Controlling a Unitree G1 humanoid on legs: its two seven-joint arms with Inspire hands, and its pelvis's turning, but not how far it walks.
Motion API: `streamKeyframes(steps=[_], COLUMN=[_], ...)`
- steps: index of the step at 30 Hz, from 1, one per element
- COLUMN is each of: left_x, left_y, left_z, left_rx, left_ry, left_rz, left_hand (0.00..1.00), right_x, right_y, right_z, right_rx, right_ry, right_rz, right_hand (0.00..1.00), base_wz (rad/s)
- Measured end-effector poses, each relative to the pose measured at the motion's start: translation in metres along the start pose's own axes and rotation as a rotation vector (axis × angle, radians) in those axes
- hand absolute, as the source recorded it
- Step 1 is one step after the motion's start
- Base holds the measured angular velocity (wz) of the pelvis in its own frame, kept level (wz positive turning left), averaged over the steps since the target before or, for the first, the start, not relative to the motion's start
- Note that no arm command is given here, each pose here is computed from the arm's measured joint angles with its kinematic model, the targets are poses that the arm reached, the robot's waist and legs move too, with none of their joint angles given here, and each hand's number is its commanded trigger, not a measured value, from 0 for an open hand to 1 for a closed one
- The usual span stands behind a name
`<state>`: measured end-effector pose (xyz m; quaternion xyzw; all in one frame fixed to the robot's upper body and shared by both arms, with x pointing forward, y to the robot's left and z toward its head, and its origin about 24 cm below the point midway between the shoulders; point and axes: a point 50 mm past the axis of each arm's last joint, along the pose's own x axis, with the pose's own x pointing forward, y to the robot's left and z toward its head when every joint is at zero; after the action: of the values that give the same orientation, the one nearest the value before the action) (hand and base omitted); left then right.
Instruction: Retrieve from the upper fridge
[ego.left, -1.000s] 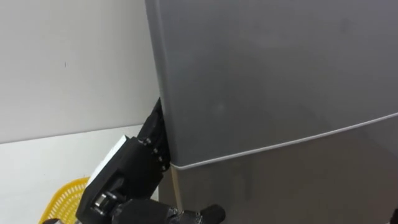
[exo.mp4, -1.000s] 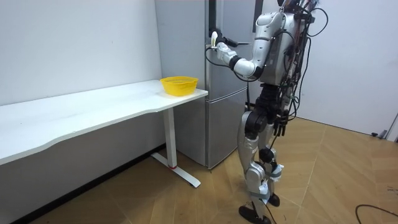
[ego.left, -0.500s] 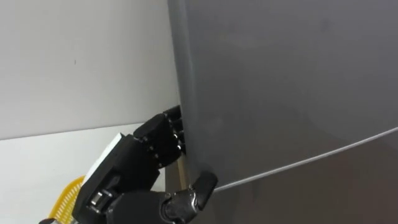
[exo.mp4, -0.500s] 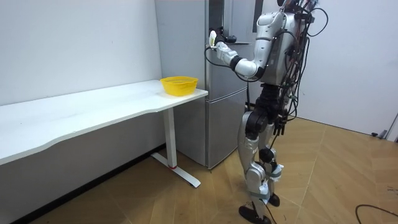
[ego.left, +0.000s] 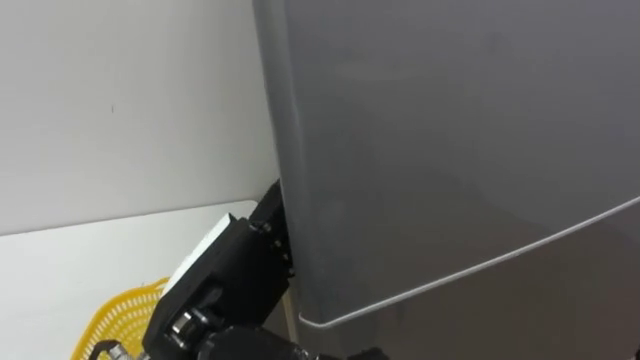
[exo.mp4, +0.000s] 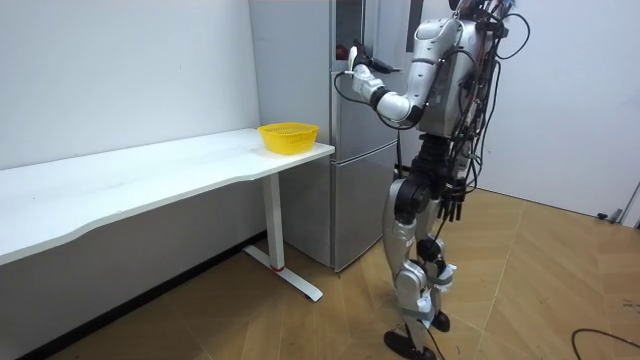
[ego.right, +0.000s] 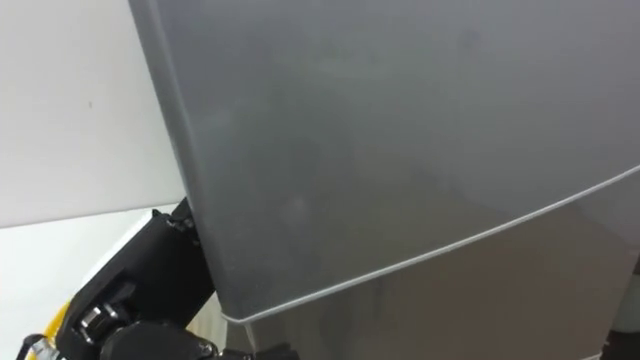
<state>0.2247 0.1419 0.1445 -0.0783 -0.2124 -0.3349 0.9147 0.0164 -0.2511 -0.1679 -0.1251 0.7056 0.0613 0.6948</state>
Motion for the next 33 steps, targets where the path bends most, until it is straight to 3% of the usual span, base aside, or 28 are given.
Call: streamKeyframes(steps=[13,33], left_x=[0.001,0.012], left_y=[-0.004,-0.017], left_z=[0.007,0.022], left_rx=[-0.093,-0.202], left_ry=[-0.064,-0.179], left_rz=[-0.036,-0.225], left_hand=[0.00,0.00], right_x=[0.000,-0.001], right_y=[-0.002,-0.003], right_z=[0.000,0.000], right_rx=[-0.015,-0.057], right_ry=[0.003,0.027], right_rz=[0.013,0.009], right_hand=[0.00,0.00], base_wz=[0.00,-0.06])
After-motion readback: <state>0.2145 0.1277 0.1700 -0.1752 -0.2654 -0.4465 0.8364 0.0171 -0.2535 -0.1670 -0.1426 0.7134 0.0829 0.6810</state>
